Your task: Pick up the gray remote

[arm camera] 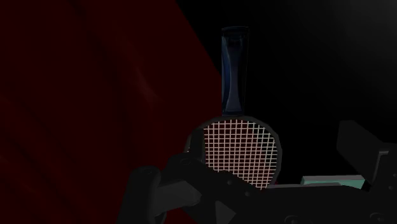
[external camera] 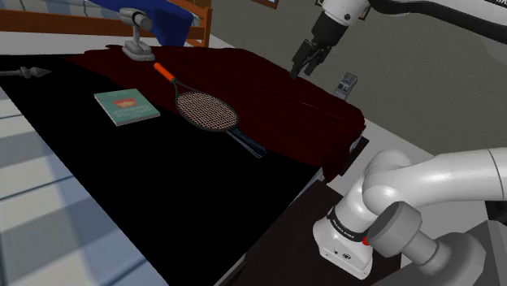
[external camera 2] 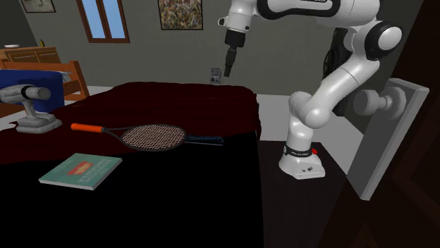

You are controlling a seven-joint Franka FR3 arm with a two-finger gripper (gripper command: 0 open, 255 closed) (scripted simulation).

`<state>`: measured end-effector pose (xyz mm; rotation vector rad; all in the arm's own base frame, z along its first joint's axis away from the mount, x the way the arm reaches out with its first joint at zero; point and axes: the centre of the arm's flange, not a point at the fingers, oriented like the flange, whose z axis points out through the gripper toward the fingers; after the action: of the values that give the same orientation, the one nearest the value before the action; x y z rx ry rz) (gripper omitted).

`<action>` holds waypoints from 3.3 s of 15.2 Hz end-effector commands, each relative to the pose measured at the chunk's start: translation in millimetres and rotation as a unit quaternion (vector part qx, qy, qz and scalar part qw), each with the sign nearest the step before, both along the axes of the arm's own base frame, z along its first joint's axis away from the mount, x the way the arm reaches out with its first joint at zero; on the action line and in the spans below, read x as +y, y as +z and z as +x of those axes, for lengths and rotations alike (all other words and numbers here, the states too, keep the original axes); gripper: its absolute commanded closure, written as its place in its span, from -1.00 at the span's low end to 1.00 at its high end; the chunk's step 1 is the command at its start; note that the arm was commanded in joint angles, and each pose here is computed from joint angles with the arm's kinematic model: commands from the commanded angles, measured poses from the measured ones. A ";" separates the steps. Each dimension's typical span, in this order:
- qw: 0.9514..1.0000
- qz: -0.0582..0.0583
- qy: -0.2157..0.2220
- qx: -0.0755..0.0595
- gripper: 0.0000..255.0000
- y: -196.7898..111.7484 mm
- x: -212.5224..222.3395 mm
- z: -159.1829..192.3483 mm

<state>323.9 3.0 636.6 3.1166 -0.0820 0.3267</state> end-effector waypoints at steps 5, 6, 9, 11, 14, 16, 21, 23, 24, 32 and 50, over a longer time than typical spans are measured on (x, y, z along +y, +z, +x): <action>1.000 0.001 -0.003 0.018 -1.00 -46.5 0.0 28.4; 1.000 0.001 -0.004 0.022 -1.00 -58.3 0.0 35.2; 0.999 0.002 -0.006 0.036 -1.00 -94.0 0.0 55.1; 0.999 0.002 -0.008 0.044 -1.00 -118.0 0.0 67.8; 0.998 0.003 -0.011 0.058 -1.00 -154.6 -0.1 86.1; 0.998 0.004 -0.012 0.067 -1.00 -179.2 -0.2 97.8; 0.996 0.005 -0.016 0.089 -1.00 -241.6 -0.5 124.9; 0.995 0.005 -0.018 0.098 -1.00 -266.9 -0.6 135.0; 0.995 0.006 -0.019 0.102 -1.00 -279.7 -0.7 139.9; 0.994 0.006 -0.019 0.105 -1.00 -324.4 -0.7 142.8; 0.994 0.006 -0.019 0.105 1.00 -295.8 -0.7 142.8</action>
<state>466.8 2.7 334.5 3.1335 -0.1421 -0.0018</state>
